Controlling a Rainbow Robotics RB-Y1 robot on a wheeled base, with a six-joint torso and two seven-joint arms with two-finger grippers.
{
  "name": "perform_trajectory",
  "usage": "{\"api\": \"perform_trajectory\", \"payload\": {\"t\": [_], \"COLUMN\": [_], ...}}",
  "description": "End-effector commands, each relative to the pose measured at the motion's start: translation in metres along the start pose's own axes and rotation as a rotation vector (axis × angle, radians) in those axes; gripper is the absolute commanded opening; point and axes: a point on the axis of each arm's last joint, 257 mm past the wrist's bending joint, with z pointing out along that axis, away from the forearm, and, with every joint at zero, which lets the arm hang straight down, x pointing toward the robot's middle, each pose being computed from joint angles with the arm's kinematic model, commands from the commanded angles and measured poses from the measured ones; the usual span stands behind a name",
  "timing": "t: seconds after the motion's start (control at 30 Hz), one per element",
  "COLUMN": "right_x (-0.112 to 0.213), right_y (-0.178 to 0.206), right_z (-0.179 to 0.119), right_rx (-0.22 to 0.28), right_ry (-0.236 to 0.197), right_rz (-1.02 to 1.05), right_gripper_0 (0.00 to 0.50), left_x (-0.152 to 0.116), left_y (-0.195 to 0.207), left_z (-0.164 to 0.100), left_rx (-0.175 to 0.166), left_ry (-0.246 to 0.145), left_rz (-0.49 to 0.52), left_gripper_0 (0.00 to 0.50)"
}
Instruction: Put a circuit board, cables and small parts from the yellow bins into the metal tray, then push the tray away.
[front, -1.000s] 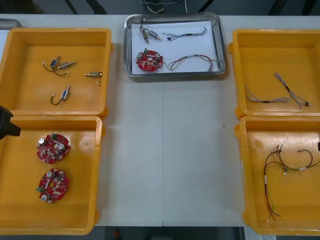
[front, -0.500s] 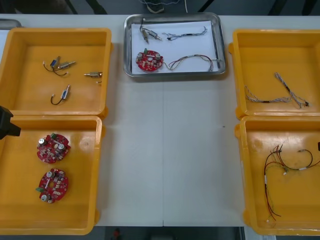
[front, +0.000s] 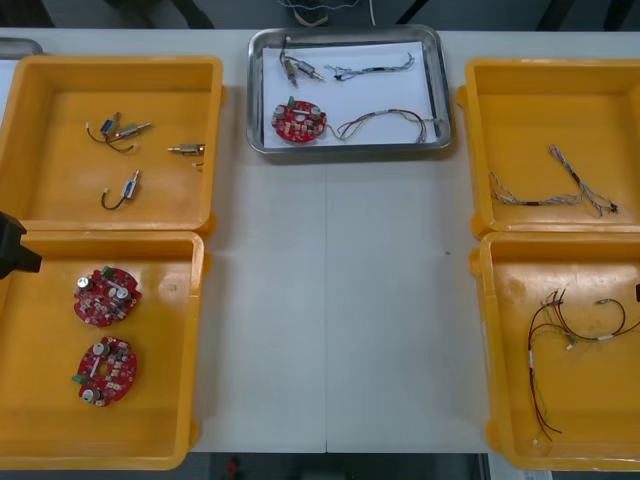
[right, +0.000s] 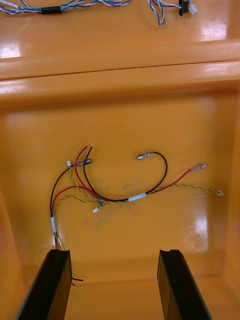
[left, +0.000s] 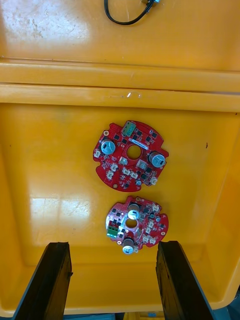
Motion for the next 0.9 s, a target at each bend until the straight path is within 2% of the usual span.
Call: {"api": "perform_trajectory", "payload": {"t": [0.03, 0.9], "right_x": [-0.0092, -0.0092], "right_y": [0.0000, 0.0000], "right_z": [-0.0090, -0.0090], "right_rx": [0.022, 0.022], "right_ry": [-0.019, -0.019], "right_rz": [-0.031, -0.031], "right_gripper_0": [0.500, 0.500], "left_x": [-0.0028, -0.0028], "left_y": [0.0129, 0.0129], "left_z": [-0.0143, -0.0143], "left_rx": [-0.046, -0.046], "left_ry": [-0.021, -0.021], "left_rz": [0.096, 0.096], "left_gripper_0": [0.500, 0.500]}}
